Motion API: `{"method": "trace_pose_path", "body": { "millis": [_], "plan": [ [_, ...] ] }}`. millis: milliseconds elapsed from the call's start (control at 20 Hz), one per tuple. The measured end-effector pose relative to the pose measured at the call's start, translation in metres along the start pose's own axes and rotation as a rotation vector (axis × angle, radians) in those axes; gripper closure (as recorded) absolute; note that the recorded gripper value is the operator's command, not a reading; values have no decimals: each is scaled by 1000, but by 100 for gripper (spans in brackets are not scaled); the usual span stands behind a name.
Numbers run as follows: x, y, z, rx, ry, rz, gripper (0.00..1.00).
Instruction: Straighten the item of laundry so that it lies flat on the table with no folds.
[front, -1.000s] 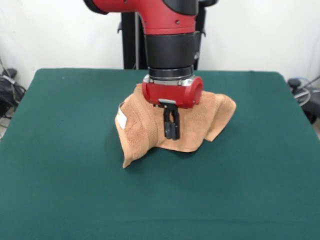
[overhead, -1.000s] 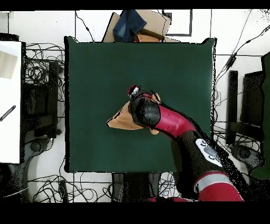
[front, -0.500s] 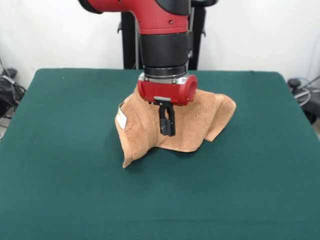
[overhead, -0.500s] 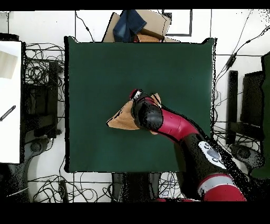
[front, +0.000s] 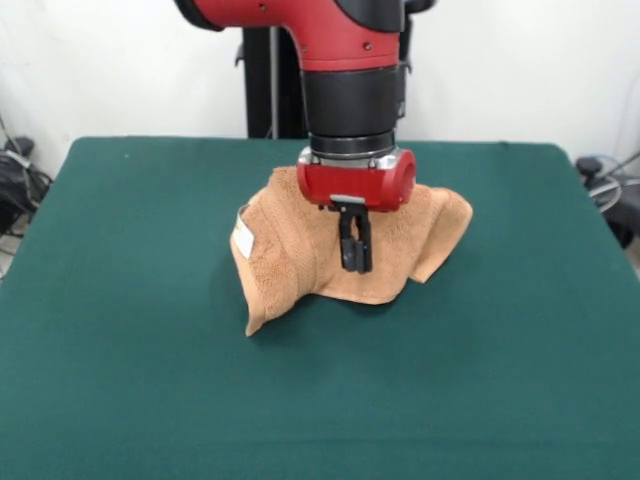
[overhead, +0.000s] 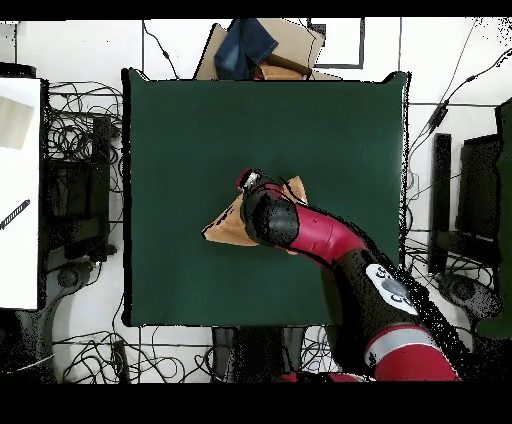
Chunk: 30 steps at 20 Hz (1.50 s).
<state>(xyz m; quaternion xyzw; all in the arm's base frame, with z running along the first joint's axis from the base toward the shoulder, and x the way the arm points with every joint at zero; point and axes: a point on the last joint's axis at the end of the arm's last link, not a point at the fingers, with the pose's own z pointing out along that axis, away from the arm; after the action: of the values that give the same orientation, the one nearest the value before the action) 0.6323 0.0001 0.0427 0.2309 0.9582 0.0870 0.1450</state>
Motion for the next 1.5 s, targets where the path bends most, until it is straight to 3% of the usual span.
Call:
{"method": "trace_pose_path", "body": {
  "millis": [300, 1050, 1500],
  "plan": [
    [2, -5, 5, -12, 11, 6, 100],
    [9, -44, 16, 0, 35, 4, 100],
    [12, -43, 19, -3, 42, 3, 100]
  ]
}}
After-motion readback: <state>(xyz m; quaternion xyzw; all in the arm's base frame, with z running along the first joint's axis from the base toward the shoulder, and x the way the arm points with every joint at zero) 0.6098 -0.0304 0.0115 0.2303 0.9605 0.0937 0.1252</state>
